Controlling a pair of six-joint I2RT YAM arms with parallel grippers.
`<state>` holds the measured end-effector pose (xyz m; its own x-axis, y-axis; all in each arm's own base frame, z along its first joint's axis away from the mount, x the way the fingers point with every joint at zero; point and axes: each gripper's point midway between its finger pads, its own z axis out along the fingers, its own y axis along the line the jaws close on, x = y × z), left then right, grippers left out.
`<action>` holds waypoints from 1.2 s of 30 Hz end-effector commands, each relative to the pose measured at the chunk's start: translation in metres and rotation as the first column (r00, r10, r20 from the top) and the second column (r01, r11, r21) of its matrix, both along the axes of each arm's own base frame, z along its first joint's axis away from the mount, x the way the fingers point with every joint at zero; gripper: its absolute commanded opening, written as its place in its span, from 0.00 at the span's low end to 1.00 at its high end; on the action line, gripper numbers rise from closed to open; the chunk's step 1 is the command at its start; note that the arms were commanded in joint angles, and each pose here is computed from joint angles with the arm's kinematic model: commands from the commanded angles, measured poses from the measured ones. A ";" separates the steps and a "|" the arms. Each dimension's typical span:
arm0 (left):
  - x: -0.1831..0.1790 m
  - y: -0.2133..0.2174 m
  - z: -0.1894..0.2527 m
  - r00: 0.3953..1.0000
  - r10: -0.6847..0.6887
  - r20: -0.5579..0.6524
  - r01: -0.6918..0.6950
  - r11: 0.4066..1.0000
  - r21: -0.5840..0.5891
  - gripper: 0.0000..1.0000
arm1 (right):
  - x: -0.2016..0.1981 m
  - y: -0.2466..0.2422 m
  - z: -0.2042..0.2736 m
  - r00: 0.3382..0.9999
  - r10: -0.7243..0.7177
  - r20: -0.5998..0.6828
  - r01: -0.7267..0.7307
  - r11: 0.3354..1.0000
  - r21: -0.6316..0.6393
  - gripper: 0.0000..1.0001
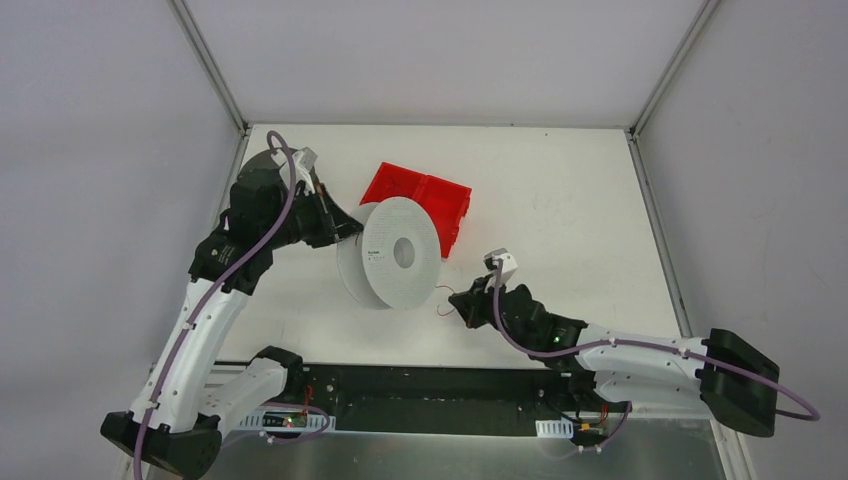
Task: Wrap the cables
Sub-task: Wrap the cable around the cable reel.
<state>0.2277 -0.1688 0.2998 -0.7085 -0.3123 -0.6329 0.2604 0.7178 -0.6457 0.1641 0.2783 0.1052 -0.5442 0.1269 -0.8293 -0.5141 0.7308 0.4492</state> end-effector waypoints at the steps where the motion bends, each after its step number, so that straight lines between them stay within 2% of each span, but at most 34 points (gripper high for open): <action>1: 0.005 -0.004 0.032 0.997 0.006 0.072 0.004 0.991 -0.137 0.00 | -0.003 0.001 0.017 0.999 0.009 0.046 -0.010 1.000 0.030 0.00; 5: 0.020 0.002 0.026 0.993 0.090 0.072 -0.077 0.981 -0.177 0.00 | -0.029 0.027 0.040 0.984 0.142 0.104 -0.148 0.988 0.048 0.00; 9: 0.035 0.012 0.011 0.984 0.147 0.098 -0.136 0.984 -0.115 0.00 | -0.050 0.049 0.063 0.956 0.224 0.188 -0.224 0.974 -0.021 0.00; 15: 0.041 0.032 -0.019 0.975 0.178 0.131 -0.189 0.979 0.073 0.00 | -0.067 0.080 0.102 0.922 0.291 0.256 -0.276 0.957 -0.093 0.00; 20: 0.037 0.048 -0.040 0.971 0.174 0.165 -0.216 0.933 0.289 0.00 | -0.062 0.098 0.124 0.890 0.330 0.315 -0.288 0.942 -0.172 0.00; 25: 0.030 0.057 -0.055 0.978 0.123 0.170 -0.190 0.862 0.469 0.00 | -0.052 0.106 0.140 0.829 0.380 0.411 -0.267 0.914 -0.306 0.00; 31: 0.023 0.051 -0.072 0.992 0.012 0.125 -0.081 0.826 0.558 0.00 | -0.037 0.114 0.153 0.719 0.446 0.533 -0.209 0.870 -0.446 0.00; 36: 0.010 0.043 -0.090 0.991 -0.105 0.082 0.039 0.819 0.572 0.00 | -0.032 0.120 0.170 0.629 0.448 0.636 -0.172 0.877 -0.448 0.01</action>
